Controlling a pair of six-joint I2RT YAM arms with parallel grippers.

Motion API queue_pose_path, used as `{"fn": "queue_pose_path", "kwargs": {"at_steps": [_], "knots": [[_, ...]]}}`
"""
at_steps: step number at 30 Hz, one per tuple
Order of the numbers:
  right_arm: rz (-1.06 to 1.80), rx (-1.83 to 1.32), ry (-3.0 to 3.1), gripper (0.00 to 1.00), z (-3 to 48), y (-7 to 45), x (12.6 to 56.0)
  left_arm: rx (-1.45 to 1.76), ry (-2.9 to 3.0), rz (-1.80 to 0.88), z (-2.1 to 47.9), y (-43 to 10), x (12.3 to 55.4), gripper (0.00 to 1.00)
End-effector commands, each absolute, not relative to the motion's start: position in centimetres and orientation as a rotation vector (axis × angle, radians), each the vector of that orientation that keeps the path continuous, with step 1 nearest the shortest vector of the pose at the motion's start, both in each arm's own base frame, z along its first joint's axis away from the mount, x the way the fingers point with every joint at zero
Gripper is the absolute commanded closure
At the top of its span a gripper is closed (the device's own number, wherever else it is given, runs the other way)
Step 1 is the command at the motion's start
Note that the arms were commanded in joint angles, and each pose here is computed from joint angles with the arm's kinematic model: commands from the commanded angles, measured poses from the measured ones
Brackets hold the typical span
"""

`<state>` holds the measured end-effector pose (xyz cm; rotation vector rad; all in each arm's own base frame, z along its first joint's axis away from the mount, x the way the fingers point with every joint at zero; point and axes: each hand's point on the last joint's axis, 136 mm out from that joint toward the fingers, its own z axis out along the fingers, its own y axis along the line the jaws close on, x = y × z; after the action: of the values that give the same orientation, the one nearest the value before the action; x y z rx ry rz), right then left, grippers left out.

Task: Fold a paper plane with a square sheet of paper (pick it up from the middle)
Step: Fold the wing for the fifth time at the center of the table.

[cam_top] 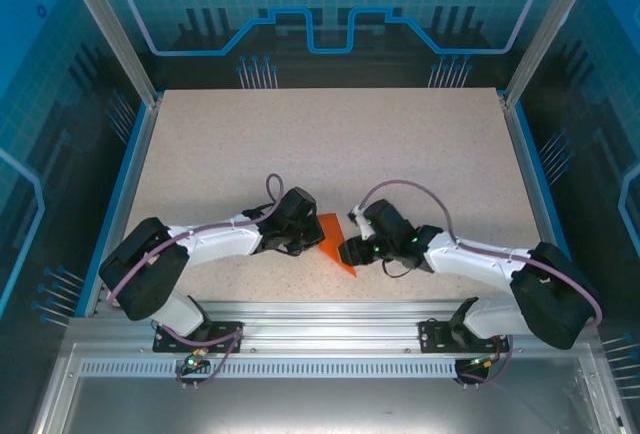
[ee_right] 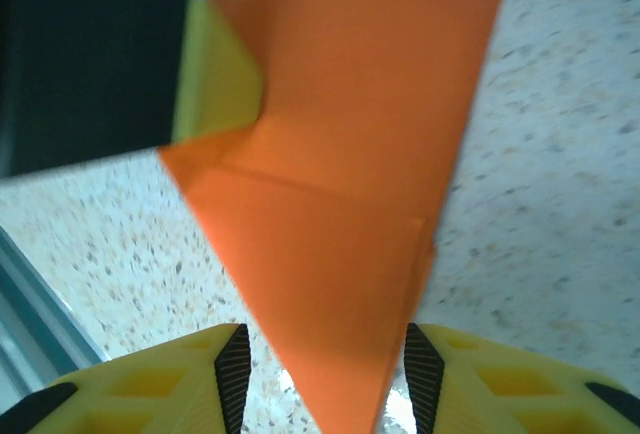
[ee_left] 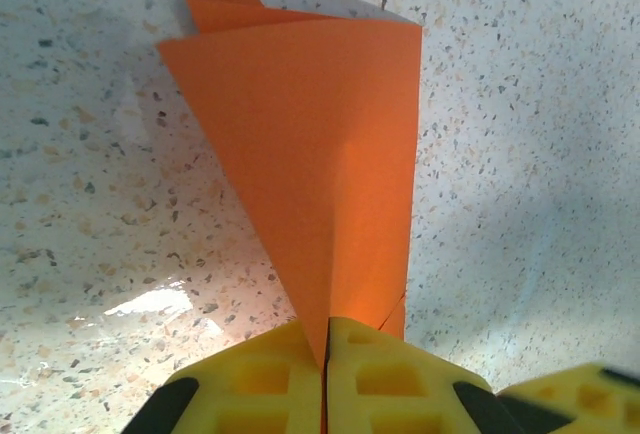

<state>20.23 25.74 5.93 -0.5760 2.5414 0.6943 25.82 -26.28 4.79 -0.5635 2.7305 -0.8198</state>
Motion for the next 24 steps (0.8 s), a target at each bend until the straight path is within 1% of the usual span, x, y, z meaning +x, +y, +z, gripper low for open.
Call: {"fn": "queue_pose_path", "kwargs": {"at_steps": [1, 3, 5, 15, 24], "knots": [[0.442, -0.671, 2.441, 0.56, 5.2, 25.1, 20.1, -0.555, 2.762, -0.823, 4.8, -26.6, 25.8, 0.93], [0.457, -0.688, 2.368, 0.55, 5.7, 25.9, 19.7, -0.555, 2.764, -0.826, 4.8, -26.6, 25.8, 0.93], [0.394, -0.717, 2.292, 0.54, 6.3, 26.0, 19.7, -0.555, 2.762, -0.828, 4.9, -26.7, 25.9, 0.93], [0.28, -1.064, 2.042, 0.53, 6.3, 28.6, 18.4, -0.555, 2.759, -0.835, 4.9, -26.8, 26.0, 0.92], [0.143, -1.077, 2.002, 0.54, 5.5, 29.4, 19.7, -0.55, 2.762, -0.844, 4.8, -26.9, 25.9, 0.92]]}}
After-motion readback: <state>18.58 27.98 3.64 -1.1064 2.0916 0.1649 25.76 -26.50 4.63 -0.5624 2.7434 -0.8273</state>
